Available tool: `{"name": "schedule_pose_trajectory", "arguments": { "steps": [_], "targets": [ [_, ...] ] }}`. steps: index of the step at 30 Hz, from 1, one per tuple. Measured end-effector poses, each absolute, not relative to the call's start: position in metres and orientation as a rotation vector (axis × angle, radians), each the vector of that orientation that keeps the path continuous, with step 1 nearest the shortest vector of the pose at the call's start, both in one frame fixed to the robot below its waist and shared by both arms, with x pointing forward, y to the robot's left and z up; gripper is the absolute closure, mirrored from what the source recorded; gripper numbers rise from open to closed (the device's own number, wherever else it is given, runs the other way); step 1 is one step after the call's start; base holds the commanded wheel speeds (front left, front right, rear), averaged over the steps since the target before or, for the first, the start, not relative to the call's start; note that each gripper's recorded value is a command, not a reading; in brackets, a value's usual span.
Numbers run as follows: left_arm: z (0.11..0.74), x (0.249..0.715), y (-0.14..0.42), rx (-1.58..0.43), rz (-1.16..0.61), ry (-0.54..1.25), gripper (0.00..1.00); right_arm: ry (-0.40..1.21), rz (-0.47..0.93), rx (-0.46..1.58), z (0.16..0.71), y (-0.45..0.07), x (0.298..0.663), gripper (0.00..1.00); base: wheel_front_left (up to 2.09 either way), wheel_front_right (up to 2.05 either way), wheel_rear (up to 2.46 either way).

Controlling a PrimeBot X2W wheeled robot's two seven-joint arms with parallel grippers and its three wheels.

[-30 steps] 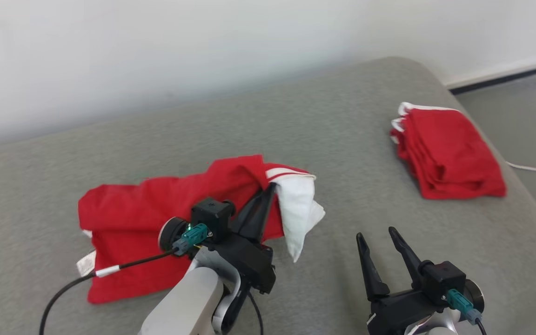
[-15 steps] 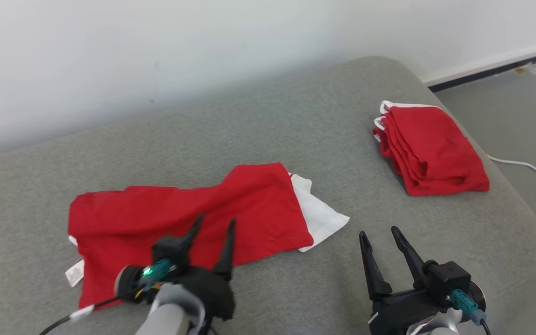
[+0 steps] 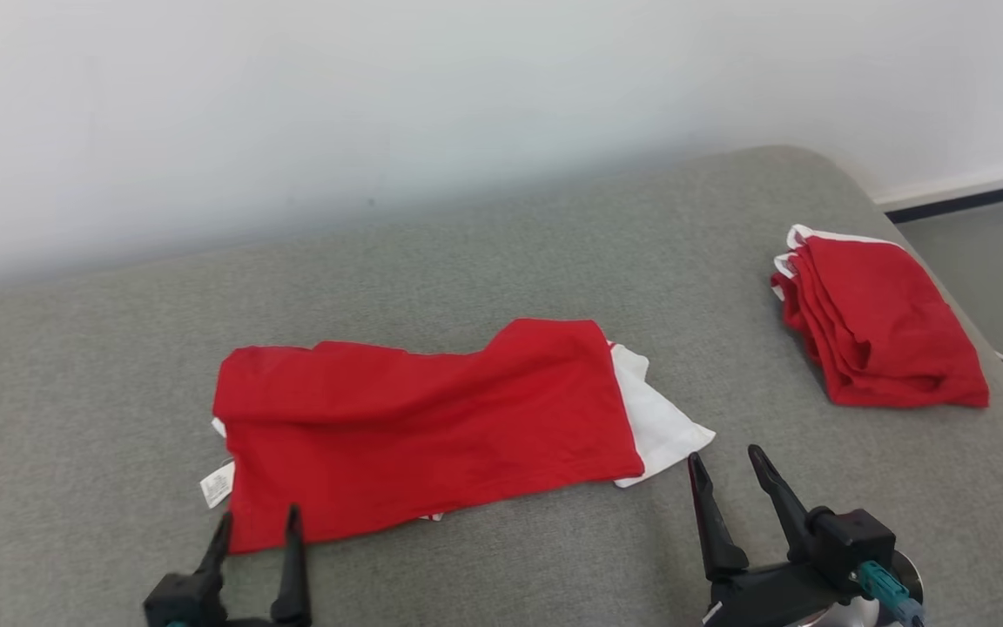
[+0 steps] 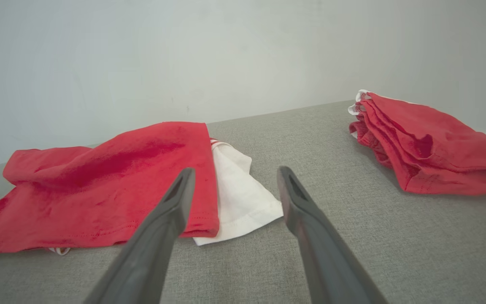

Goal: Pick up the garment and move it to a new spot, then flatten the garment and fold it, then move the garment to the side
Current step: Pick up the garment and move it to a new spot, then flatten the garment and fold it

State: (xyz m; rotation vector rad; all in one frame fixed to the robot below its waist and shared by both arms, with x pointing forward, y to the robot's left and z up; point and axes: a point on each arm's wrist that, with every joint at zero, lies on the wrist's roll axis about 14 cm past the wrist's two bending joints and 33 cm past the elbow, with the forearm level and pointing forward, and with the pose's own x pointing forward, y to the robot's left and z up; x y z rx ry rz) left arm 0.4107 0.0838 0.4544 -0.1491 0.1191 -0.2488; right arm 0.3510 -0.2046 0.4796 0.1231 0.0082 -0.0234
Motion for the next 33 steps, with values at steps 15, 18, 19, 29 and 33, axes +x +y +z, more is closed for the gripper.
{"name": "schedule_pose_trajectory", "arguments": {
  "steps": [15,18,19,29,33],
  "targets": [
    [0.442,0.354,0.17,-0.091,-0.023,0.126,0.0,0.005,0.048,0.132,0.48,-0.18,0.352,0.0,0.0,0.0,0.0],
    [0.437,0.344,0.182,-0.09,0.008,0.141,0.0,0.012,0.052,0.133,0.478,-0.179,0.35,0.0,0.0,0.0,0.0],
    [0.437,0.343,0.185,-0.087,0.016,0.14,0.0,0.01,0.053,0.133,0.478,-0.179,0.351,0.0,0.0,0.0,0.0],
    [0.435,0.349,0.177,-0.117,-0.008,0.147,0.0,0.034,0.063,0.133,0.471,-0.175,0.353,0.0,0.0,0.0,0.0],
    [0.435,0.362,0.163,-0.142,-0.044,0.147,0.0,0.05,0.062,0.131,0.466,-0.175,0.356,0.0,0.0,0.0,0.0]
  ]
}}
